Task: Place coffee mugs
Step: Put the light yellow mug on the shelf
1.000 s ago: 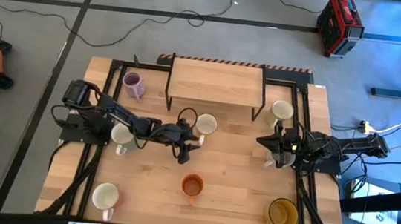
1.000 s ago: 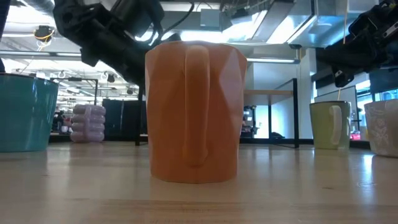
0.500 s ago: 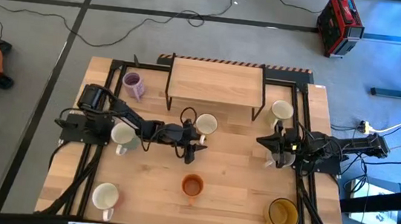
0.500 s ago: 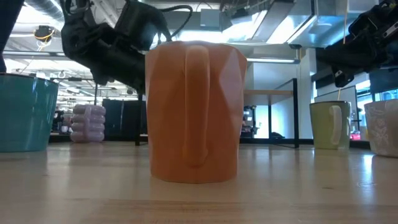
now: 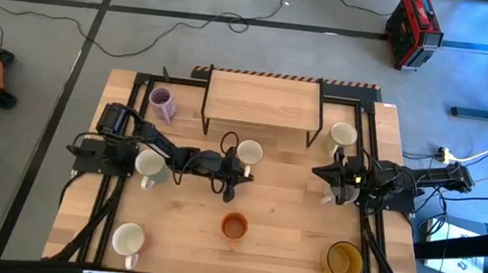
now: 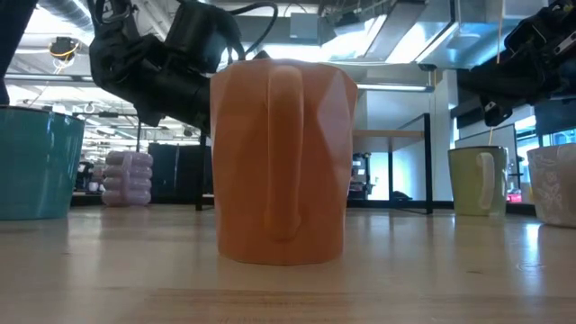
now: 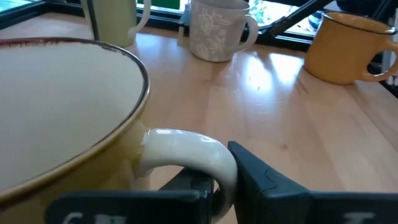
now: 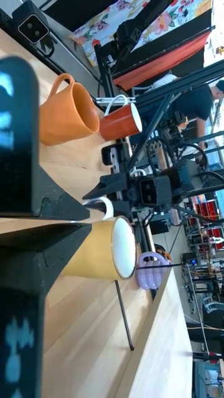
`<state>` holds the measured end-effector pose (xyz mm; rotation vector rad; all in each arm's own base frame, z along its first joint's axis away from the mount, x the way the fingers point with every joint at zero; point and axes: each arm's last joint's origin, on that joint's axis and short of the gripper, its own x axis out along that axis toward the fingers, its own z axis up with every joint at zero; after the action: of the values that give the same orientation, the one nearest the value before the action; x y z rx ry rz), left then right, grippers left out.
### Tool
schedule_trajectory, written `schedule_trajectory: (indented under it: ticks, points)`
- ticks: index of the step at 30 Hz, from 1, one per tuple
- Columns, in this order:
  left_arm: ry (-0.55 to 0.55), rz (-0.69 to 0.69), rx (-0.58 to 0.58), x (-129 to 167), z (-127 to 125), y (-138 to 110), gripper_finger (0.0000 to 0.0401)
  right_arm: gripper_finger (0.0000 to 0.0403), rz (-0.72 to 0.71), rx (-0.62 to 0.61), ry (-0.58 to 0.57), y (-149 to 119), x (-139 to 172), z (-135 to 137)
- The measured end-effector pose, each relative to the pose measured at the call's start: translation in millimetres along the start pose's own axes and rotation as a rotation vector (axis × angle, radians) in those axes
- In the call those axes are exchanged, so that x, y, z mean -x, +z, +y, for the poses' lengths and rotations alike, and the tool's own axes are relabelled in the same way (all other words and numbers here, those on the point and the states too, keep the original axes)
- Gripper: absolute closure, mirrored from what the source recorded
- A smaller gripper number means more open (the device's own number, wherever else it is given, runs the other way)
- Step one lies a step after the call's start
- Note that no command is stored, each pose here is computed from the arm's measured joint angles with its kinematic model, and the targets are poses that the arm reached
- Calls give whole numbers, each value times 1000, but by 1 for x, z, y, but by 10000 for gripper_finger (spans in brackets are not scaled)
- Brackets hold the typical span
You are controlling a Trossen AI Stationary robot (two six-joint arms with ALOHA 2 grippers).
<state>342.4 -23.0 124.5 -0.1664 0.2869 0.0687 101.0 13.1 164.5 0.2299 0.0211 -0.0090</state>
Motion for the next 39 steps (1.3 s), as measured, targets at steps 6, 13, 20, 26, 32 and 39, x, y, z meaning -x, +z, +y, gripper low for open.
schedule_trajectory:
  ticks: [6, 13, 20, 26, 32, 39]
  points:
    - [-13, -12, 5, 2, -3, 4, 377, 393, 0, 0, 0, 0, 0, 0]
    - [-79, -67, -8, 8, -20, 39, 382, 393, -1, 0, -1, 0, 0, 0]
    - [-97, -144, -61, 27, -30, 90, 382, 393, -1, 3, -1, 0, 0, 0]
    - [-90, -212, -73, 53, -29, 133, 382, 393, -25, -2, 4, 2, 0, 1]
    - [-26, -251, -38, 78, -15, 175, 383, 393, -61, -8, 11, 6, 0, 1]
    - [59, -316, -24, 104, 7, 216, 383, 393, -66, -10, 24, 7, 0, 2]
